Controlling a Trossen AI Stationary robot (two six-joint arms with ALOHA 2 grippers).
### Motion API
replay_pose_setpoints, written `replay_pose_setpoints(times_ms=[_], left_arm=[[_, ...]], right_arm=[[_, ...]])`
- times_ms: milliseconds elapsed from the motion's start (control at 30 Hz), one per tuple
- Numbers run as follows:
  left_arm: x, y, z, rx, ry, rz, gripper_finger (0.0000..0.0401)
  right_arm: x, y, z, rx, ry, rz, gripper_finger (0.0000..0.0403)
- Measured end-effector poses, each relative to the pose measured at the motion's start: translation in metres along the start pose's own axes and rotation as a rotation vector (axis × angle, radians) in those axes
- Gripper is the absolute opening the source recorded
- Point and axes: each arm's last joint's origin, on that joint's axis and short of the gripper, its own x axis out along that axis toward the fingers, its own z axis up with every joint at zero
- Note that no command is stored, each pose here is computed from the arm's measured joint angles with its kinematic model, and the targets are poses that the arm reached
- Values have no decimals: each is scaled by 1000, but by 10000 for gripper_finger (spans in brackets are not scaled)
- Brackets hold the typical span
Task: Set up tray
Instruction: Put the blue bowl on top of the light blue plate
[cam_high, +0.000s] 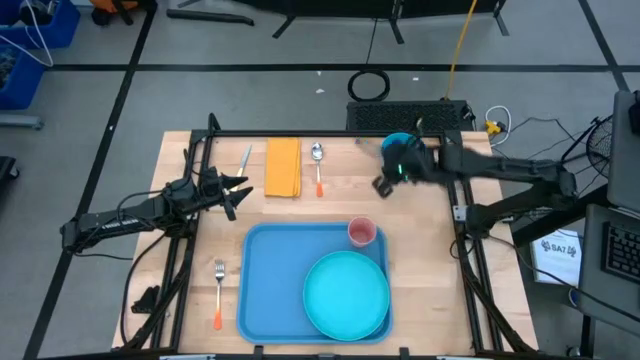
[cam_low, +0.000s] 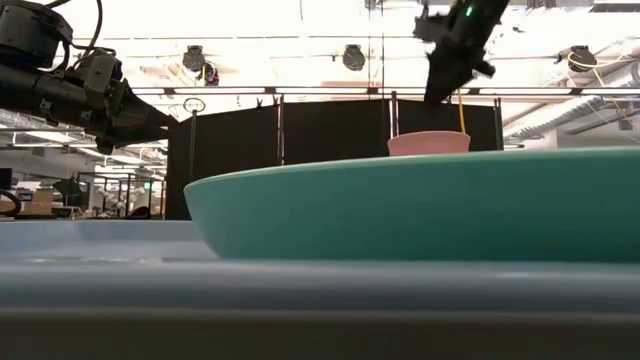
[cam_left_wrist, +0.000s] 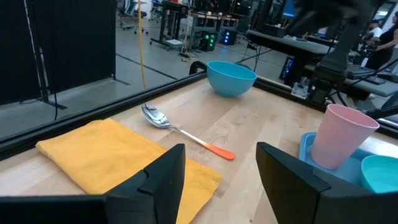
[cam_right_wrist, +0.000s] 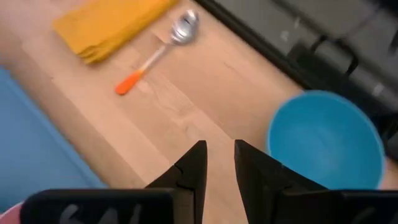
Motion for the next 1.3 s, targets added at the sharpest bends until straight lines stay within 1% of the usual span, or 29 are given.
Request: replay_pose_setpoints(times_ms=[100,167,333,500,600,800,967,1133,1300], left_arm=[[0,0,0,0,0,0,202],[0,0,0,0,0,0,202],[0,0,0,0,0,0,203],[0,0,0,0,0,0,202],[0,0,0,0,0,0,202],[0,0,0,0,0,0,202],[0,0,0,0,0,0,202],[0,0,0,0,0,0,202],[0,0,0,0,0,0,202]], right_arm=[[19,-25,14,49,52,31,71],[31,-38,20,51,75,15,73],[64,-55,23,55,175,-35,93],[98,-54,21,39,267,-63,120],[114,-52,19,32,299,-71,133],[135,-49,15,18,346,-83,141],[148,-51,13,7,374,-93,141],[152,-53,12,7,376,-103,141],[151,-58,12,3,377,-165,134]])
